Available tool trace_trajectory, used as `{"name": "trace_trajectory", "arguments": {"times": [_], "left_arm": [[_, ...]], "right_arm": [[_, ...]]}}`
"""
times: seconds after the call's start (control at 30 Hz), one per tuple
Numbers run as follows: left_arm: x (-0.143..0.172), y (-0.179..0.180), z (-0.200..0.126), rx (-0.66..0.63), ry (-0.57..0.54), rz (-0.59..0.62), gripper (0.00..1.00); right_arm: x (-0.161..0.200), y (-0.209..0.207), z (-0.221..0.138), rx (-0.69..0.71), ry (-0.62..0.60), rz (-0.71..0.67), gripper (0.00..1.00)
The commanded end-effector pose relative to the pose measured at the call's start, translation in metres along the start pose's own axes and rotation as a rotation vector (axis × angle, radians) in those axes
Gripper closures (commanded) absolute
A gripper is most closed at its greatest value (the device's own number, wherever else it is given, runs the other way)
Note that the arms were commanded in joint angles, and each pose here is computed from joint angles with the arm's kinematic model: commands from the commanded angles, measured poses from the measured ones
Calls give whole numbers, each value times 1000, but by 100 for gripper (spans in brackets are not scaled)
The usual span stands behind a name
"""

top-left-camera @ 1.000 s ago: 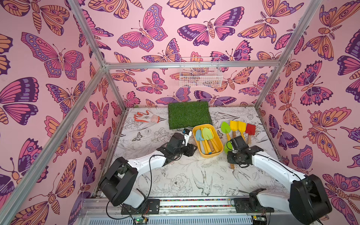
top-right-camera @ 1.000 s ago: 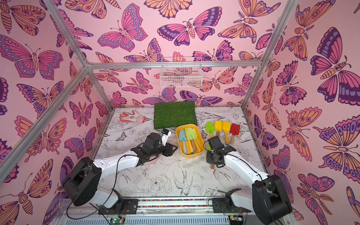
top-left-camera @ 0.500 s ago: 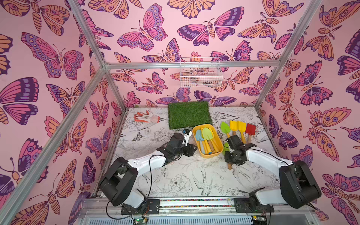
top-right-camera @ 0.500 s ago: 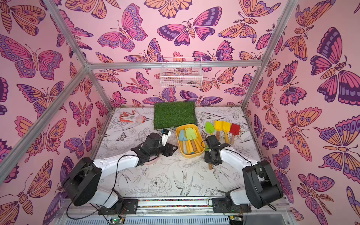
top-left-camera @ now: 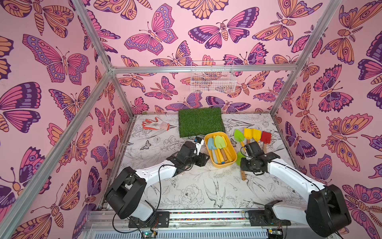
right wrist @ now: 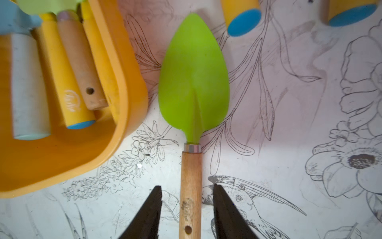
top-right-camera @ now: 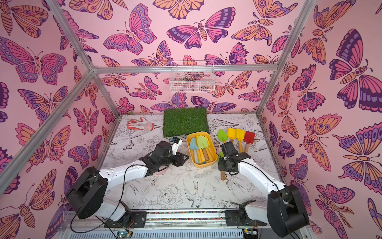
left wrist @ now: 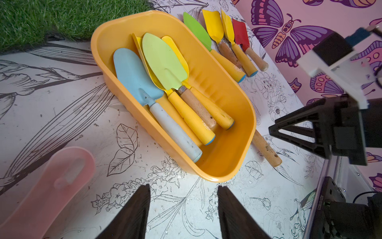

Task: Take the shovel out of the storage box
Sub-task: Place the shovel at the center of the board.

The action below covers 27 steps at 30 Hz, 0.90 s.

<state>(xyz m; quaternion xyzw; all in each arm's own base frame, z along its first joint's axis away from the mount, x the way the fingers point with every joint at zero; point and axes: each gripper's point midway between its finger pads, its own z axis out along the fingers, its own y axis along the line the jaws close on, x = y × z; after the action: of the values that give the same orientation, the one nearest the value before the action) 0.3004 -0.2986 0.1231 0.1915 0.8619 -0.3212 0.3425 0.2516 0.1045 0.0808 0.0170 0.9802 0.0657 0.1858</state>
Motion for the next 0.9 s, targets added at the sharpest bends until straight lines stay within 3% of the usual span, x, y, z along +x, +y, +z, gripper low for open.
{"name": "trace_trajectory", "arguments": {"times": [0.0, 0.37, 0.87], "left_arm": [[-1, -2, -1, 2, 1, 19, 42], [0, -4, -1, 6, 5, 19, 42], [3, -3, 4, 7, 20, 13, 42]], "right_arm": [[-9, 4, -25, -12, -34, -19, 55], [-36, 42, -58, -139, -95, -87, 55], [-81, 89, -44, -171, -64, -155, 52]]}}
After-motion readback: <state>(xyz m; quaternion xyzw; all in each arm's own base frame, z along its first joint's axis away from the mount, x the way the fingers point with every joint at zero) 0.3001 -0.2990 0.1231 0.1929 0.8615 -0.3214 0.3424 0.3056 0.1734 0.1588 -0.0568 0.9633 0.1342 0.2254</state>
